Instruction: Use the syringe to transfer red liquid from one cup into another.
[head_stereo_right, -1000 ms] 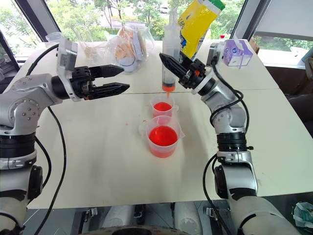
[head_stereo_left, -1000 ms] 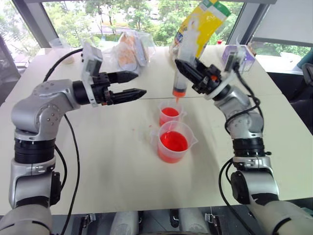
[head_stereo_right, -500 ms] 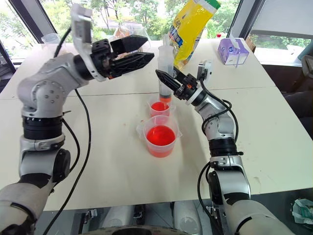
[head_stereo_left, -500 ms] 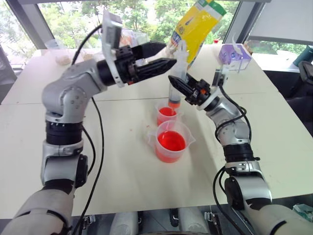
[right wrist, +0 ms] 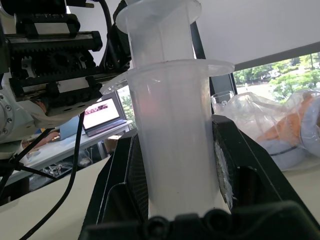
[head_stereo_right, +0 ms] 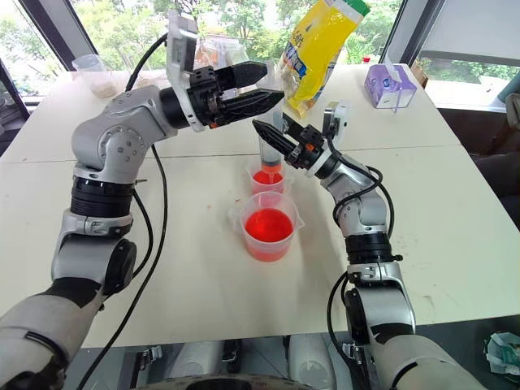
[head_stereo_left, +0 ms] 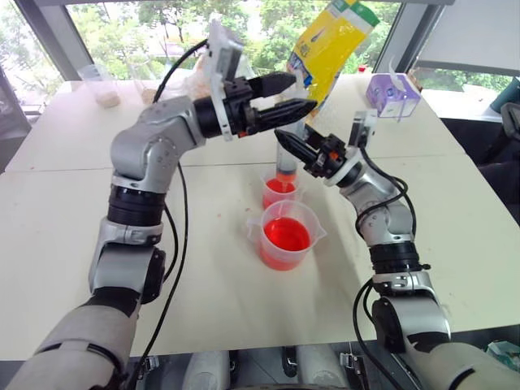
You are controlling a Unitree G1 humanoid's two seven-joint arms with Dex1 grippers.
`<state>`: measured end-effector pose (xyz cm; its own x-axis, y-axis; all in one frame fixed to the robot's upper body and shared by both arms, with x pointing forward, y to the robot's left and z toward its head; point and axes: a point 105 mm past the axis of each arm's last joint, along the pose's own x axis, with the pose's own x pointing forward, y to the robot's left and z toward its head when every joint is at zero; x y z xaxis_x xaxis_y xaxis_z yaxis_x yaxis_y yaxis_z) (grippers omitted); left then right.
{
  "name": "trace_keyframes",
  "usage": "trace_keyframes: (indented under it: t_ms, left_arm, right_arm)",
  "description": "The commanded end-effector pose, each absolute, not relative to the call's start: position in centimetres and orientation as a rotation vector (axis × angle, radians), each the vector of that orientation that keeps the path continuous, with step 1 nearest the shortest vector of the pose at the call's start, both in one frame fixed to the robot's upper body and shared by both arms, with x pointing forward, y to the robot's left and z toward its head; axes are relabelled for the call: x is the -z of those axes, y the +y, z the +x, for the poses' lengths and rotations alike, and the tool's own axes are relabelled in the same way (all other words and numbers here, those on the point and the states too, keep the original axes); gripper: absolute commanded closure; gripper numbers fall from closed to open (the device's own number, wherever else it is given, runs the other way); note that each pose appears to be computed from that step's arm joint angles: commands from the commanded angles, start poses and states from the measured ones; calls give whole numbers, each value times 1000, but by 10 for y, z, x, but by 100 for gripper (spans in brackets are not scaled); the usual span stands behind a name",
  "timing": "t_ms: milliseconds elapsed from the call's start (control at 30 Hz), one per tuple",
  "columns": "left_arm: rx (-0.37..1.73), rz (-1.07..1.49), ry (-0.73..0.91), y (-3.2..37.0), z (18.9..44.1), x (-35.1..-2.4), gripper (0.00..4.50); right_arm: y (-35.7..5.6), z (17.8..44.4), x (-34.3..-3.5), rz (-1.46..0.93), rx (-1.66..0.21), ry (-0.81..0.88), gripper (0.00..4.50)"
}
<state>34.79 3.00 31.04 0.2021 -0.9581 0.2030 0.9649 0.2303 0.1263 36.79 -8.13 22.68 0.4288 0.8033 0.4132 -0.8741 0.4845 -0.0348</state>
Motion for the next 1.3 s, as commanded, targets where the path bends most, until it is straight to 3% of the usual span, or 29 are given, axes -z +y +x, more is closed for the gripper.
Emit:
trace_keyframes:
  t_ms: [33, 67, 167, 333, 367, 1300]
  left_arm:
    - [1382, 10, -301, 21, 341, -321, 77]
    - [1384, 10, -296, 20, 342, -321, 77]
    - [1381, 7, -285, 18, 344, -319, 158]
    - [1382, 10, -278, 17, 345, -317, 415]
    - [1381, 11, -277, 17, 345, -317, 447]
    - [1343, 104, -162, 24, 348, -268, 447]
  right_arm:
    - [-76, 359, -243, 152, -1089, -473, 311]
    - [-76, 359, -243, 151, -1090, -473, 311]
    - [-76, 359, -243, 150, -1089, -474, 311]
    - [-76, 358, -243, 147, -1092, -475, 311]
    - [-76, 358, -244, 147, -1093, -476, 311]
    - [-78, 350, -286, 152, -1112, -576, 311]
